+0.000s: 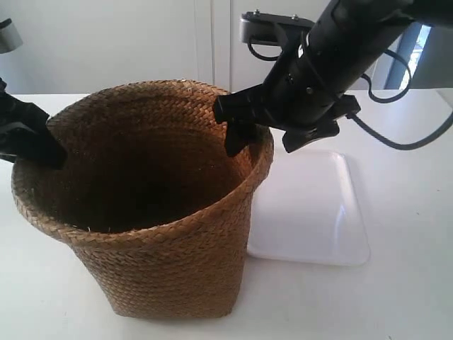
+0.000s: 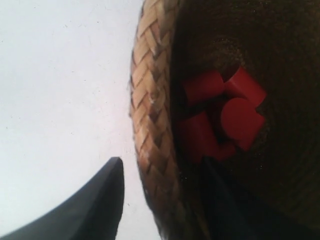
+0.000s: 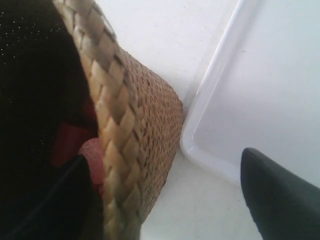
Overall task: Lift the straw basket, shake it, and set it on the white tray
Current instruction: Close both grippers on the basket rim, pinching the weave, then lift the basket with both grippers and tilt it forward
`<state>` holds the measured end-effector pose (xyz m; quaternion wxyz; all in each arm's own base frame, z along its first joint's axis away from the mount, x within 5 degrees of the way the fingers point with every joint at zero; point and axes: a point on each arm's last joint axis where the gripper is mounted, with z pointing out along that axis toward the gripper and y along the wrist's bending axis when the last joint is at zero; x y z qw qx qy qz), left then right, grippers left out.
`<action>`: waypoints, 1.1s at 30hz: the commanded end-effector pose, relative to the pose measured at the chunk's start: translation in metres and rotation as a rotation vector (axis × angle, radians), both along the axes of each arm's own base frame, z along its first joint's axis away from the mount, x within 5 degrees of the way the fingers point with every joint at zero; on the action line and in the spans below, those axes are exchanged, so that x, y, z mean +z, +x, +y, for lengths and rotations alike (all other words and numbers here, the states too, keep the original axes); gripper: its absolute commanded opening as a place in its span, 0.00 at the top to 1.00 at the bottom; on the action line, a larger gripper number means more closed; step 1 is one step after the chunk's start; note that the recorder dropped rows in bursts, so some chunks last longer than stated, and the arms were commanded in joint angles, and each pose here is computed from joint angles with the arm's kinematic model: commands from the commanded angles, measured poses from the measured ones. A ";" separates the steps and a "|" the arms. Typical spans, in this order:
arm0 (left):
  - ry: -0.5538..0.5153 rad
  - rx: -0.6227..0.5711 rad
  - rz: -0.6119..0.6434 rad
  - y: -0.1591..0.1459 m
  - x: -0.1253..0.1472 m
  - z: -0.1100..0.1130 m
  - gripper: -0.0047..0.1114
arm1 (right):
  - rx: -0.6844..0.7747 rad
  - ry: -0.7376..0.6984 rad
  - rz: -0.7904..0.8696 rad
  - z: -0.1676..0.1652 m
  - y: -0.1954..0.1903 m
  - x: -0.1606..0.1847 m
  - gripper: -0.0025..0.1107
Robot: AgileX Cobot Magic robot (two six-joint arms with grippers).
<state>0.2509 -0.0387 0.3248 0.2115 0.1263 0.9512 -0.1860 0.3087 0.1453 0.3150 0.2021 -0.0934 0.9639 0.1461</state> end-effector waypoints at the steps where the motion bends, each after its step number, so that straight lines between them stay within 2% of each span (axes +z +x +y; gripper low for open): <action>1: -0.007 -0.014 0.018 -0.003 -0.001 -0.002 0.55 | 0.005 0.008 0.028 0.002 -0.001 -0.001 0.53; 2: -0.009 -0.013 0.018 -0.003 -0.001 -0.002 0.64 | 0.005 0.008 0.030 0.002 -0.001 -0.002 0.68; 3: -0.009 -0.013 0.018 -0.003 -0.001 -0.002 0.70 | 0.005 0.009 0.030 0.002 -0.001 -0.002 0.76; 4: -0.009 -0.013 0.018 -0.003 -0.001 -0.002 0.81 | 0.005 0.013 0.035 0.002 -0.001 -0.002 0.89; 5: -0.009 -0.012 0.014 -0.002 -0.001 -0.002 0.92 | 0.005 0.017 0.042 0.003 -0.002 -0.002 0.98; 6: -0.008 -0.011 0.009 -0.002 -0.001 -0.002 0.96 | 0.006 0.015 0.045 0.002 -0.002 -0.002 0.98; 11: -0.002 -0.019 -0.027 -0.012 0.010 -0.002 0.96 | 0.082 0.020 -0.050 0.013 -0.019 0.019 0.98; 14: 0.002 -0.020 -0.079 -0.024 0.022 -0.001 0.96 | 0.142 -0.033 -0.100 0.020 -0.032 0.028 0.98; 18: -0.033 -0.005 -0.186 -0.039 0.041 -0.003 0.96 | 0.180 -0.074 -0.183 0.021 -0.046 0.031 0.98; 22: -0.034 0.021 -0.321 -0.050 0.057 -0.002 0.96 | 0.153 -0.011 -0.298 0.018 -0.055 0.028 0.98; 26: -0.044 0.061 -0.393 -0.060 0.055 0.000 0.96 | 0.144 0.020 -0.359 0.014 -0.061 0.024 0.98; 29: -0.033 0.051 -0.415 -0.066 0.041 0.000 0.96 | 0.137 0.047 -0.426 0.013 -0.062 0.025 0.98; 33: -0.056 0.112 -0.495 -0.073 0.035 0.002 0.96 | 0.153 0.037 -0.462 0.010 -0.064 0.024 0.98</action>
